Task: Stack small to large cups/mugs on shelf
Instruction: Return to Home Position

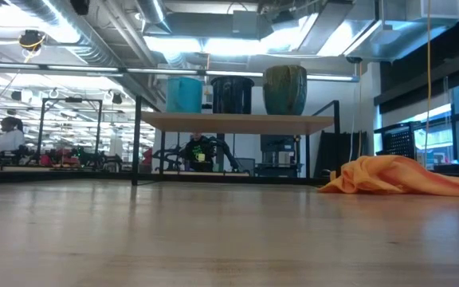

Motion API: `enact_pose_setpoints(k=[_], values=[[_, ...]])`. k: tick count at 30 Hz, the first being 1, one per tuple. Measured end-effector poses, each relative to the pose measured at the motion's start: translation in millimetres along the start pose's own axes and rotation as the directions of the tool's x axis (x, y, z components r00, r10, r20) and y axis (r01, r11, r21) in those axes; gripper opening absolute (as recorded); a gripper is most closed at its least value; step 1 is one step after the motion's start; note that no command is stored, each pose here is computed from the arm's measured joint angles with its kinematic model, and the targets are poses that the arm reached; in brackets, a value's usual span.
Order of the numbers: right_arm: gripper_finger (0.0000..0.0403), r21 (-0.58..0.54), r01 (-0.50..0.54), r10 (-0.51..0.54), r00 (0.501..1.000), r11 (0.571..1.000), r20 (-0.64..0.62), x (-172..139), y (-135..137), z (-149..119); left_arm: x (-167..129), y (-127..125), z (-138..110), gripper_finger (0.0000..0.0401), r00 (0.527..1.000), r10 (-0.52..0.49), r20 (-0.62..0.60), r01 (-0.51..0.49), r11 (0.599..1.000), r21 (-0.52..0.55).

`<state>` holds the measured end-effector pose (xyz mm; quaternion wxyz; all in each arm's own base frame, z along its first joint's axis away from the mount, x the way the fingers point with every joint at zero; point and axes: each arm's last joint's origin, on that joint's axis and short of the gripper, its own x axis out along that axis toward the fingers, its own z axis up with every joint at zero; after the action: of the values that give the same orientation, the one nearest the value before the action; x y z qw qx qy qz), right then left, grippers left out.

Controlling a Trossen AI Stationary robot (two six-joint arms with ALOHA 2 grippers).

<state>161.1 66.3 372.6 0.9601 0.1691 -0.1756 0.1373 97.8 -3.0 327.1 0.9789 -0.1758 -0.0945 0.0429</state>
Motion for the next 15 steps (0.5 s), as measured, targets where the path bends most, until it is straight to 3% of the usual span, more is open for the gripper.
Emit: enact_pose_setpoints(k=[7, 15], values=[[0.0114, 0.003, 0.0, 0.0, 1.0, 1.0, 0.0, -5.9, -1.0, 0.6, -26.8, 12.5, -28.5, 0.0041, 0.998, -0.038, 0.057, 0.04, 0.999, -0.037], [0.0114, 0.047, 0.014, -0.012, 0.998, 0.999, -0.055, -6.1, -2.2, -4.9, -44.2, 23.7, -46.9, 0.0041, 0.98, -0.065, 0.188, 0.064, 0.998, 0.014]])
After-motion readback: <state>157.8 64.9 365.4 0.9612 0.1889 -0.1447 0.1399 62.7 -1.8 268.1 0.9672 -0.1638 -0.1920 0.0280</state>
